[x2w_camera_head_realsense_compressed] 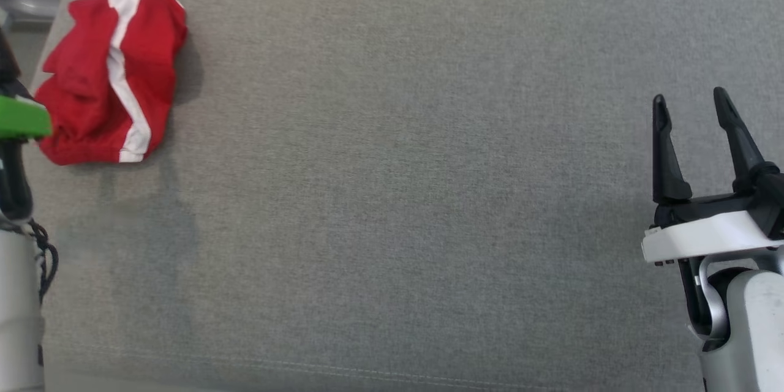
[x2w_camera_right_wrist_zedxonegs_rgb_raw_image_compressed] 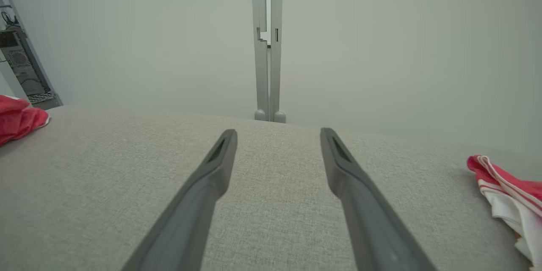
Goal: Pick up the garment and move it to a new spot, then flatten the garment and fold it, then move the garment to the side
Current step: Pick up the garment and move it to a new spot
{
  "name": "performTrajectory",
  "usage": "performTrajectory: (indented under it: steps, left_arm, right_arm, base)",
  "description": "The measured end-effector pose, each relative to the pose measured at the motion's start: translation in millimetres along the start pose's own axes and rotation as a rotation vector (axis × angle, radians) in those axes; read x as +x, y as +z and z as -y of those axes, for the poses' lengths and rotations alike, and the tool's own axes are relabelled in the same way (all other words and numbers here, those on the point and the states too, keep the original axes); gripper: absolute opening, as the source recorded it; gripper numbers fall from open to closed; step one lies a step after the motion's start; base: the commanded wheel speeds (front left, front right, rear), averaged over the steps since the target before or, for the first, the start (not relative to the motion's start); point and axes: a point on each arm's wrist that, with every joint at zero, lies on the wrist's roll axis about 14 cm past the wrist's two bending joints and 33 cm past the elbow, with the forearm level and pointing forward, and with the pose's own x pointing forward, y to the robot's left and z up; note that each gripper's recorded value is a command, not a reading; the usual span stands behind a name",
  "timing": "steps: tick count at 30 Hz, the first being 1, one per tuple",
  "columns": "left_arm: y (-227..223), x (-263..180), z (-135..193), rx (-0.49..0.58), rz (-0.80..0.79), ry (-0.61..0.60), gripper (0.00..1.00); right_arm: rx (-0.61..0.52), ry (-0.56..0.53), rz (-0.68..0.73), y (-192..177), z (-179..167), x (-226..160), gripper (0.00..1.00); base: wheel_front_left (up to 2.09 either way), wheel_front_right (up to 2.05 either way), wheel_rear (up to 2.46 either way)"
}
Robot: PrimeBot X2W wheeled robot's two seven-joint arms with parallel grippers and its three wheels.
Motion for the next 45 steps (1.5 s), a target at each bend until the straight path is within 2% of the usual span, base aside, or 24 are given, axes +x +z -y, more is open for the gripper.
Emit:
performTrajectory:
  steps: [7, 13, 18, 24, 25, 26, 27, 33, 40, 45]
  left_arm:
    - [-52.0, 52.4, 10.6, -0.003, -0.093, -0.017, 1.0]
    - [-129.4, 63.5, 10.2, 0.023, -0.303, -0.012, 1.0]
    - [-200.7, 39.7, 16.3, 0.025, -0.558, -0.016, 1.0]
    - [-243.5, 7.6, 22.5, -0.001, -0.771, -0.015, 1.0]
    - [-246.1, 3.9, 23.8, -0.011, -0.793, -0.013, 0.51]
    - [-247.0, 1.7, 23.5, -0.017, -0.805, -0.011, 0.38]
    - [-246.8, 0.8, 22.9, -0.022, -0.808, -0.008, 0.0]
    - [-233.8, 5.3, 19.9, -0.027, -0.752, -0.005, 0.0]
    - [-179.9, 32.6, 22.4, 0.004, -0.551, -0.052, 0.0]
    - [-119.0, 62.7, 41.7, 0.02, -0.371, -0.13, 0.0]
  right_arm:
    - [-0.023, -0.075, -0.063, -29.4, 30.1, -2.7, 1.0]
    - [-0.038, -0.109, -0.113, -53.3, 46.0, -0.9, 1.0]
    - [-0.045, -0.122, -0.154, -69.9, 51.4, -4.4, 1.0]
    - [-0.044, -0.128, -0.163, -73.4, 53.4, -6.4, 1.0]
    - [-0.041, -0.121, -0.159, -72.5, 50.7, -5.4, 1.0]
    - [-0.037, -0.117, -0.155, -71.5, 48.4, -4.5, 1.0]
    - [-0.035, -0.114, -0.153, -70.9, 47.3, -3.9, 1.0]
    - [-0.035, -0.11, -0.136, -63.2, 45.5, -2.5, 1.0]
    - [0.005, -0.105, -0.091, -48.0, 37.1, -7.2, 1.0]
    - [0.021, -0.121, -0.054, -31.5, 38.1, -15.1, 1.0]
  base:
    - [0.0, 0.0, 0.0]
    - [0.0, 0.0, 0.0]
    - [0.0, 0.0, 0.0]
    - [0.0, 0.0, 0.0]
    - [0.0, 0.0, 0.0]
    - [0.0, 0.0, 0.0]
    - [0.0, 0.0, 0.0]
    - [0.0, 0.0, 0.0]
    - [0.0, 0.0, 0.0]
    - [0.0, 0.0, 0.0]
